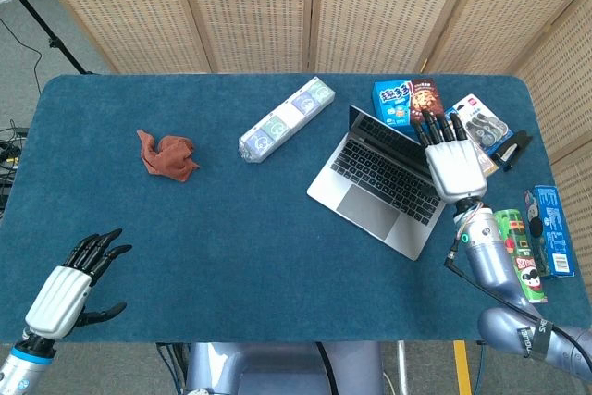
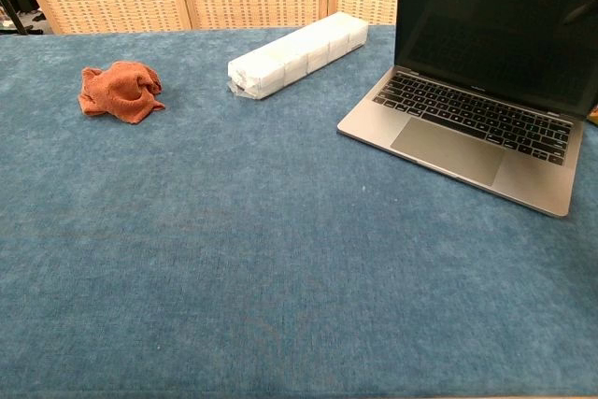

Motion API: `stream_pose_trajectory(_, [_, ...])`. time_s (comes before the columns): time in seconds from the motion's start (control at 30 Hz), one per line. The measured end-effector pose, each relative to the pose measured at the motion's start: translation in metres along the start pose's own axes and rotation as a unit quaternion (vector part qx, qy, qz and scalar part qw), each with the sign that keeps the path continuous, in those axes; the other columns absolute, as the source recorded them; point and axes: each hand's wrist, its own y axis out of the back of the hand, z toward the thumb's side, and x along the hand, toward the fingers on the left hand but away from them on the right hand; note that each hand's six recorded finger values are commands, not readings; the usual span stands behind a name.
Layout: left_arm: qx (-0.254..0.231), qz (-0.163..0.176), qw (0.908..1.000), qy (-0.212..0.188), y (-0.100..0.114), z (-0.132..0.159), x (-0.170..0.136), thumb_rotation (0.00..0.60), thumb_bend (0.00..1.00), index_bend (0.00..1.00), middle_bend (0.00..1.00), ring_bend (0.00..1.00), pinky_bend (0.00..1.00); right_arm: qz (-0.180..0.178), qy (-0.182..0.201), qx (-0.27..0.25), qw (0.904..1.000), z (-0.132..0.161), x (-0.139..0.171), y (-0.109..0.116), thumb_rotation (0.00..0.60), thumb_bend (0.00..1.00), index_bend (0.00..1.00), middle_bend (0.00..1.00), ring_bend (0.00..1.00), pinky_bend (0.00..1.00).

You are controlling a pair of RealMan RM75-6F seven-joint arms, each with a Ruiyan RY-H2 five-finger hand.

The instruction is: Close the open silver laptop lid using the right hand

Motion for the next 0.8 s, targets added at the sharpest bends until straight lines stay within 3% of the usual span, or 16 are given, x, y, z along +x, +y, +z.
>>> stream_pose_trajectory(0.37, [-0.006,-0.006,0.9999,-0.01,0.0,0.003,-0.001,0.6,0.13,0.18,0.09,0.1,0.1,0.028,0.02,0.019,0.9992,0.006,0.004,-0.008,0.6,0.08,0.0,0.0,0.0,0.0])
stream_pose_trajectory(0.8, [-0.006,-0.017,0.9997,-0.017,-0.004,0.006,0.0,0.6,0.13,0.18,0.09,0.1,0.1,0.038,0.012,0.026,0.9989,0.005,-0.005,-0.021,0.6,0.11,0.0,0.0,0.0,0.0])
